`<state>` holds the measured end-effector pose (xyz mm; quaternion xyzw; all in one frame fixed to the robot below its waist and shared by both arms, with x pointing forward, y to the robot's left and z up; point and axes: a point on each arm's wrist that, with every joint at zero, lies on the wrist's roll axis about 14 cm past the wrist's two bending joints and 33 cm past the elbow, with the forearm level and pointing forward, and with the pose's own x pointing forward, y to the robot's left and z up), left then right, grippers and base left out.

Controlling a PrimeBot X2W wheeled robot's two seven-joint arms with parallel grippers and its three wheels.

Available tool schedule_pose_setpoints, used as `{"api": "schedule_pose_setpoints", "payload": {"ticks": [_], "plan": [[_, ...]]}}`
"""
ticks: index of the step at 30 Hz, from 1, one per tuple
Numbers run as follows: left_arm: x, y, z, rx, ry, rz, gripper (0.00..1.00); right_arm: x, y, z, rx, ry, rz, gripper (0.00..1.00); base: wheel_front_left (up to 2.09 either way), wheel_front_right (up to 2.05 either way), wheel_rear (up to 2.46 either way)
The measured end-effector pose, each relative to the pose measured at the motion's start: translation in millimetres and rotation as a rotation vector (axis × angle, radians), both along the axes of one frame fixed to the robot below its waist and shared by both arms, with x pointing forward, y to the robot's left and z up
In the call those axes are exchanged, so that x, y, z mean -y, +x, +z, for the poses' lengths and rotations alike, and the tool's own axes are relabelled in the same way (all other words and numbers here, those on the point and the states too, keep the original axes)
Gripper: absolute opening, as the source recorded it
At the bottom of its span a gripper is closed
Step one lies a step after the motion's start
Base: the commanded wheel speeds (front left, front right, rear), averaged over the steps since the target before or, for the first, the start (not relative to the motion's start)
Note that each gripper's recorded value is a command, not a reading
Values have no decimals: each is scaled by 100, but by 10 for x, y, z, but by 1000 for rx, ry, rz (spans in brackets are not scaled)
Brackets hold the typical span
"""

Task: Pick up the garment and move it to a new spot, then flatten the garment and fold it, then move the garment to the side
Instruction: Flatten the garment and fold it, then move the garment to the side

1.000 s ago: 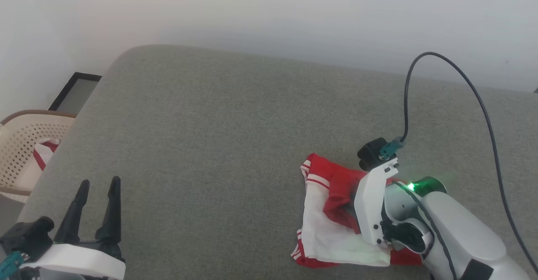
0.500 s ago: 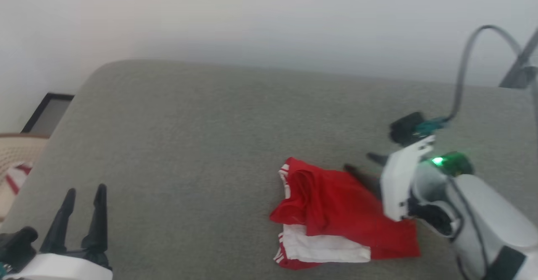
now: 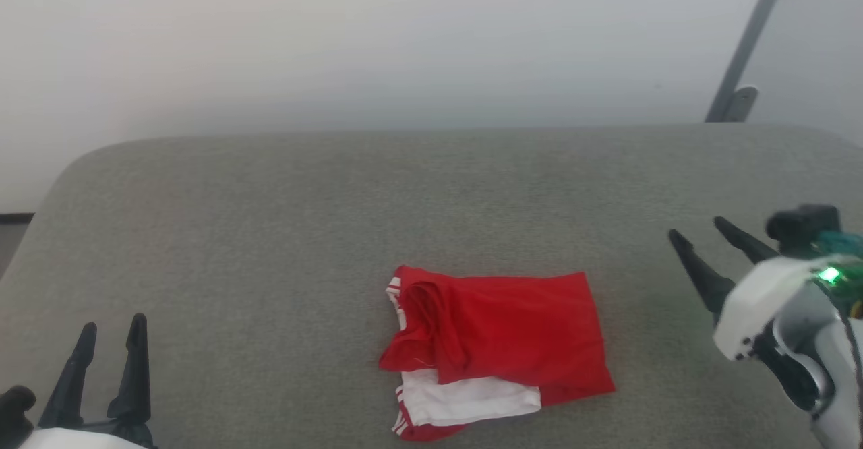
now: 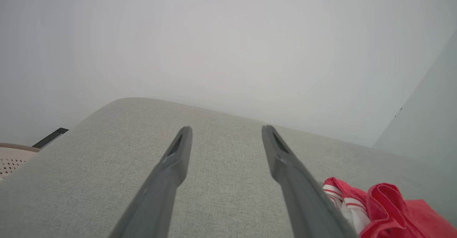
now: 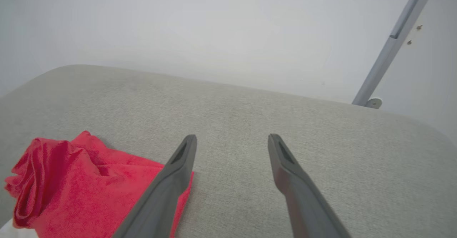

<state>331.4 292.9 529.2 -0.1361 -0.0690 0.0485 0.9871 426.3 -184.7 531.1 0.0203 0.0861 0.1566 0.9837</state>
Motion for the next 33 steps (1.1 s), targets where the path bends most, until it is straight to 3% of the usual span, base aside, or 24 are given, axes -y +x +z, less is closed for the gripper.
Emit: {"api": "schedule_pose_setpoints", "payload": {"ticks": [5,14,33], "plan": [[94,64,-11,-4,2,-32,100,398,-163,-17,77,-16,-113,100,0,0,0],[151,103,-25,-12,10,-56,100,649,-444,-175,125,-2,-226,100,0,0,0],[63,4,-72,-32,28,-36,100,483,-525,-196,173,19,-227,100,0,0,0]]}}
